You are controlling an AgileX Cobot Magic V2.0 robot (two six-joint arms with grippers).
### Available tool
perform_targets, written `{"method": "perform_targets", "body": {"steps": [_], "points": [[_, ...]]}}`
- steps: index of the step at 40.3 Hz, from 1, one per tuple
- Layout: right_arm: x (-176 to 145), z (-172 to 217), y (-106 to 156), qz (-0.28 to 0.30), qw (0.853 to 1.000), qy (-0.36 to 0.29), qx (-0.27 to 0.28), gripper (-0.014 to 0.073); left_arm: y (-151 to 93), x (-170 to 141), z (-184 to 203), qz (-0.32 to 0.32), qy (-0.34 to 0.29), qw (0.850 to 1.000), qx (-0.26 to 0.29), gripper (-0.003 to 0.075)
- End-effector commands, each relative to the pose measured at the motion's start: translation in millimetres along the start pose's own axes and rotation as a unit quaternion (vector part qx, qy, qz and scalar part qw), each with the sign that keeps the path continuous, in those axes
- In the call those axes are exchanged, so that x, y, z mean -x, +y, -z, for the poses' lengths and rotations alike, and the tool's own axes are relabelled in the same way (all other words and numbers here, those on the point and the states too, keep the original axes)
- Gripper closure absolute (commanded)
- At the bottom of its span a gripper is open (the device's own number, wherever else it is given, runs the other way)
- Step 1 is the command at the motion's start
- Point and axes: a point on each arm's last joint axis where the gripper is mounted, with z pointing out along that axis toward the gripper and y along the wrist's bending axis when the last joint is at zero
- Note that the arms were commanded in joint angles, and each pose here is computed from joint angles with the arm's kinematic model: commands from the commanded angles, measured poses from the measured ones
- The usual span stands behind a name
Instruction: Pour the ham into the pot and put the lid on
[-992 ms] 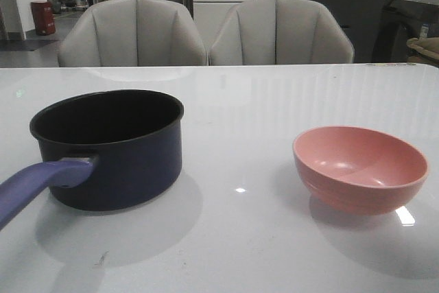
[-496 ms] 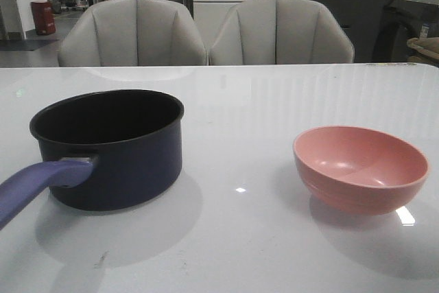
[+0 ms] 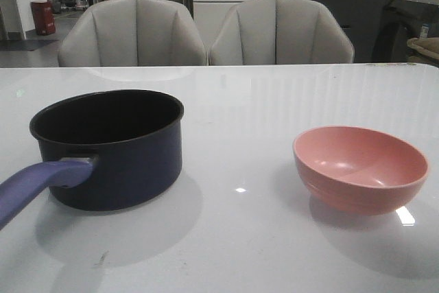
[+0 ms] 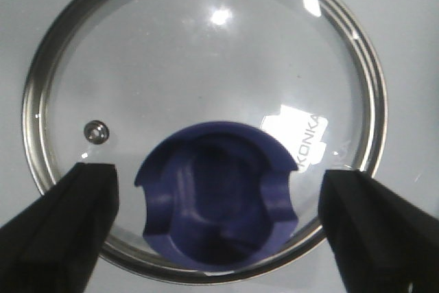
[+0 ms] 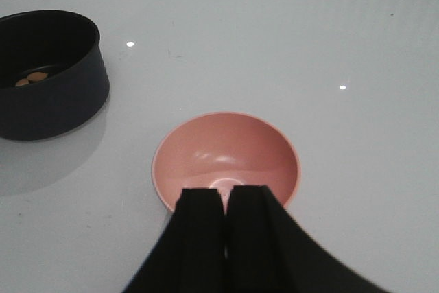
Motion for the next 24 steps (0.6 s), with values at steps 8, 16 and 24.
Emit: {"method": "perform_targets", "body": {"steps": [8,16,24], "points": [[16,2,-1,0.001,0.999,-0.05,-0.009,0.0446,-1,10,5,0.001,-0.036,0.999,-0.002,0.009],[16,2,-1,0.001,0.999,-0.05,-0.009,0.0446,1,13,-7,0.003,-0.02,1.0,0.0,0.0091],[16,2,-1,0.001,0.999,-0.05,-0.009,0.0446,1,12,-9,0.003,-0.012,1.0,0.0,0.0185]]}}
